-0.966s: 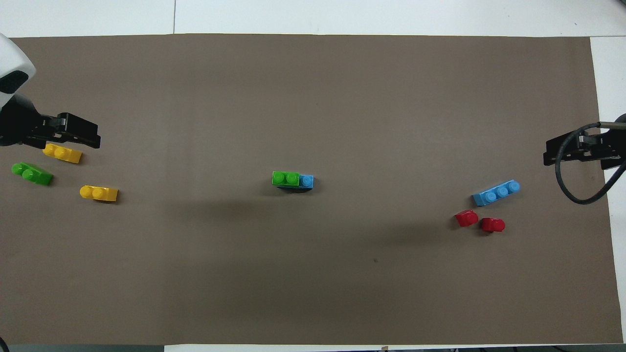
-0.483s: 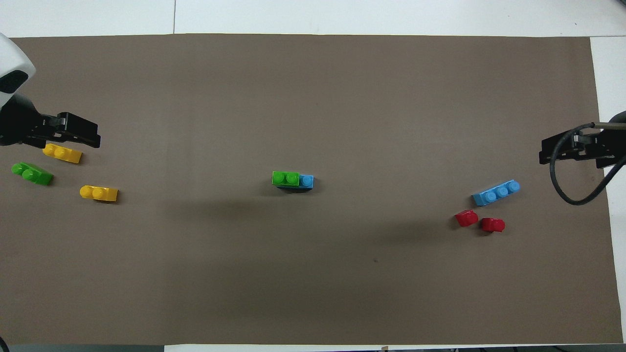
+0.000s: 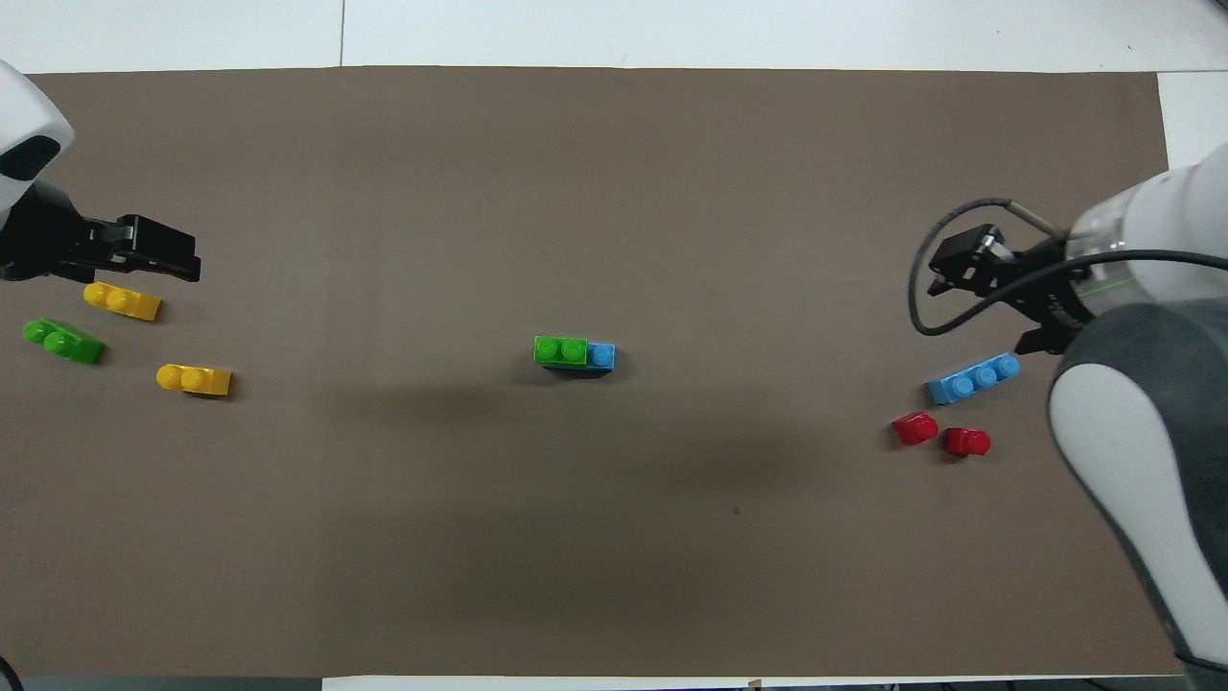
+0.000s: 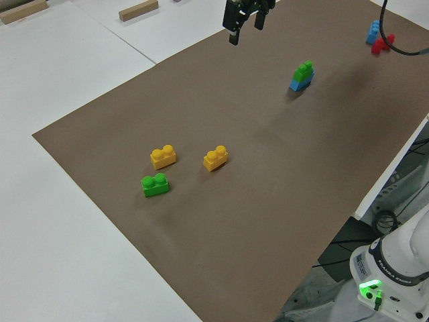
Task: Remove green block with left arm and hold with right
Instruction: 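Move the right gripper toward the green-blue brick while the left gripper follows, then grasp the green brick with the left gripper while the right gripper grasps blue, then pull the green brick away with the left gripper while the right gripper pulls blue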
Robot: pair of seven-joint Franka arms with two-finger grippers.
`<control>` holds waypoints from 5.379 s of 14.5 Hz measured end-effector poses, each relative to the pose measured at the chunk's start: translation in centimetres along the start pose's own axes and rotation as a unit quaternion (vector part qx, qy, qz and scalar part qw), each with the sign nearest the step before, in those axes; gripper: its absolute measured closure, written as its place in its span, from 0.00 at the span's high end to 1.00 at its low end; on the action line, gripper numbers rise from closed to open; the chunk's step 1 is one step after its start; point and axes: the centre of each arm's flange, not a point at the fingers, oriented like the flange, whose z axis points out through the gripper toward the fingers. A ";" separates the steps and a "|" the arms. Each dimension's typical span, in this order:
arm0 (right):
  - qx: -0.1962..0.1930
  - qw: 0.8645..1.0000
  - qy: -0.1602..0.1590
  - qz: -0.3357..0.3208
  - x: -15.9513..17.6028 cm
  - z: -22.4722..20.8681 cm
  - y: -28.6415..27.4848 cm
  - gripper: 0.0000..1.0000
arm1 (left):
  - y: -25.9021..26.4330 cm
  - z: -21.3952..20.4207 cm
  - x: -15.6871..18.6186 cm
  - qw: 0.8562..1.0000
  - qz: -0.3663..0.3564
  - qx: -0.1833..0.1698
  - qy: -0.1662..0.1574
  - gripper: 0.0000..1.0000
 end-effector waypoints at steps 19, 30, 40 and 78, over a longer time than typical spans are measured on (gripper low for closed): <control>0.110 0.906 -0.174 0.371 -11.5 19.2 -14.7 0.90 | 16.9 5.9 -6.1 0.881 -0.472 -0.028 0.009 1.00; 0.117 0.903 -0.168 0.376 -15.5 26.1 -16.4 1.00 | 27.0 14.7 -5.8 0.691 -0.721 -0.052 0.012 1.00; 0.116 0.905 -0.160 0.377 -16.2 28.1 -16.3 0.44 | 29.0 20.4 -5.5 0.640 -0.765 -0.065 0.016 1.00; 0.128 0.910 -0.196 0.343 4.0 15.4 -6.4 0.35 | 9.3 15.2 -0.7 0.767 -0.640 -0.028 0.042 0.35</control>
